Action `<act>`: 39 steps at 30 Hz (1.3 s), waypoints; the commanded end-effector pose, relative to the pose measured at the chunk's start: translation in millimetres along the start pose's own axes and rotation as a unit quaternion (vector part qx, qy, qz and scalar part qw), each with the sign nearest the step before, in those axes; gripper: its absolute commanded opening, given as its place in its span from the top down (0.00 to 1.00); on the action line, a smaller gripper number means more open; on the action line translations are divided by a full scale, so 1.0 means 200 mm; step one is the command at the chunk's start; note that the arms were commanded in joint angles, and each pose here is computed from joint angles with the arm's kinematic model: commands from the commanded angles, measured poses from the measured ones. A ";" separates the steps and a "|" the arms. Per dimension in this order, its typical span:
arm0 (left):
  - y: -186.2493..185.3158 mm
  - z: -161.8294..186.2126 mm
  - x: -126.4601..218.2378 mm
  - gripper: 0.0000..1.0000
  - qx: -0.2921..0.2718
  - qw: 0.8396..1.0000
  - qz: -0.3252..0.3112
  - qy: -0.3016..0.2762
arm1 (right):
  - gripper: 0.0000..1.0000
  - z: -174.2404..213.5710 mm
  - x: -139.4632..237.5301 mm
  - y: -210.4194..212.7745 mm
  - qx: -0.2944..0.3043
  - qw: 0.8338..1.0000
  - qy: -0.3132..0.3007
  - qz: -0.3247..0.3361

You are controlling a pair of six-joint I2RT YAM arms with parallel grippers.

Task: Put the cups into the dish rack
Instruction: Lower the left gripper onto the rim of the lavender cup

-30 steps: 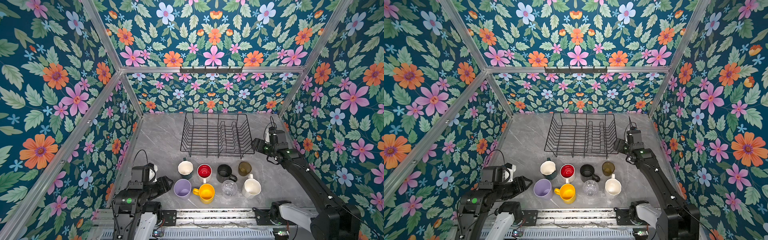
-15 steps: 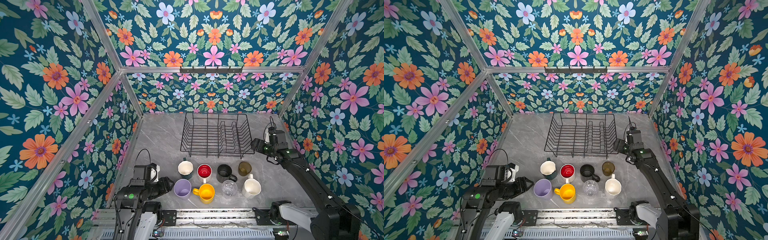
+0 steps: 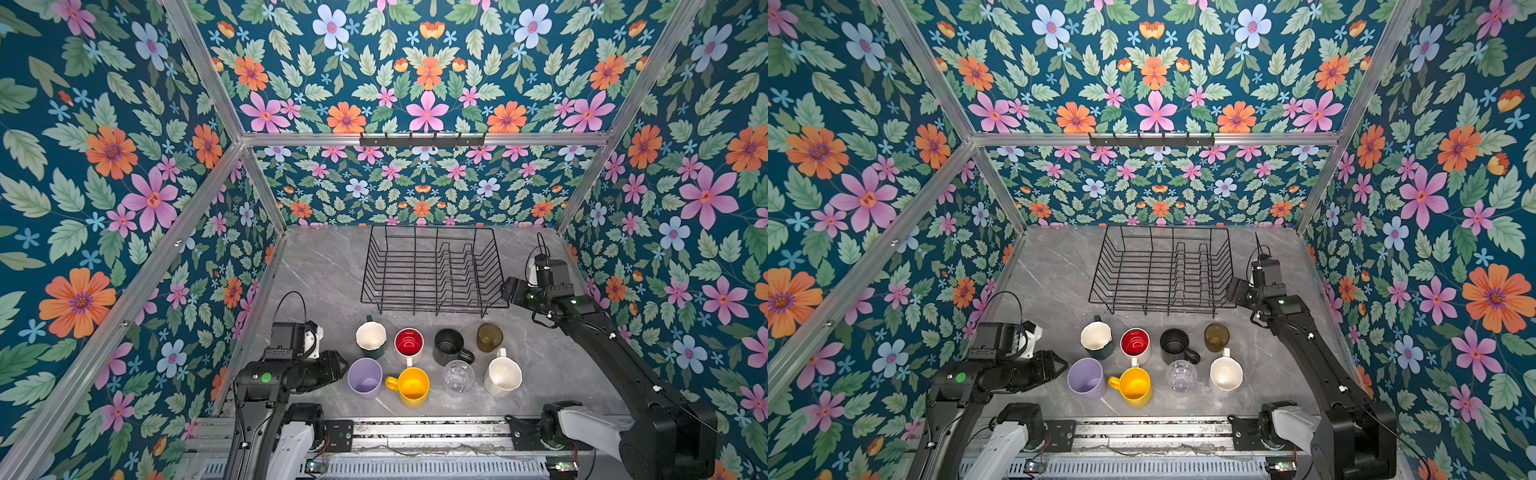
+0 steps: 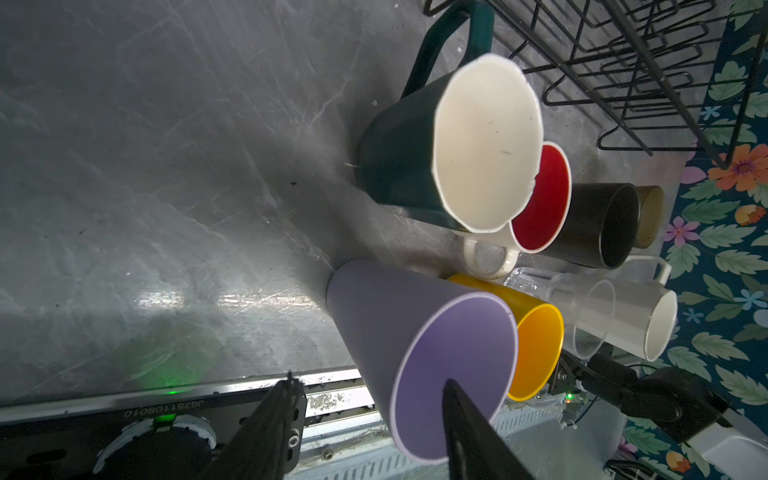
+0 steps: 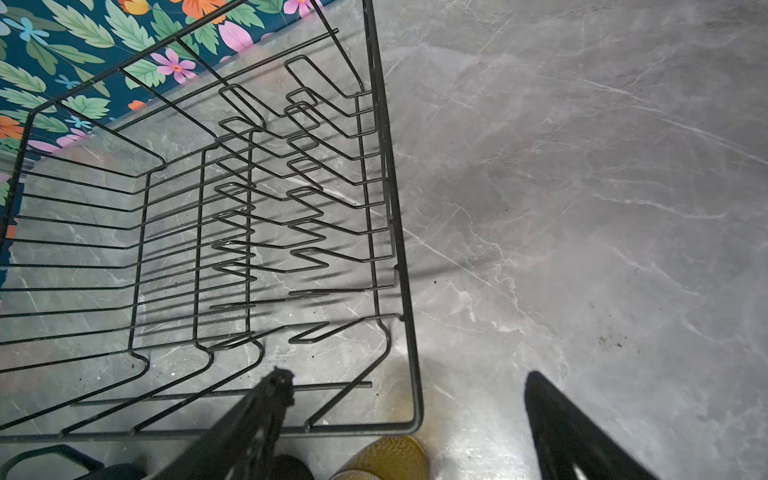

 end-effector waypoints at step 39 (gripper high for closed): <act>-0.09 0.03 -0.25 0.67 -0.084 0.991 -0.102 0.021 | 0.11 0.02 -0.02 -0.02 0.025 1.000 0.008 0.015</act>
Point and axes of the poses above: each gripper's point midway between its finger pads, its own x axis back along the fingers, its own y axis along the line the jaws close on, z = x × y, the point moved 4 cm from there along x, back along the fingers, and after that the axes turned 9 degrees about x, right-handed, at the moved point
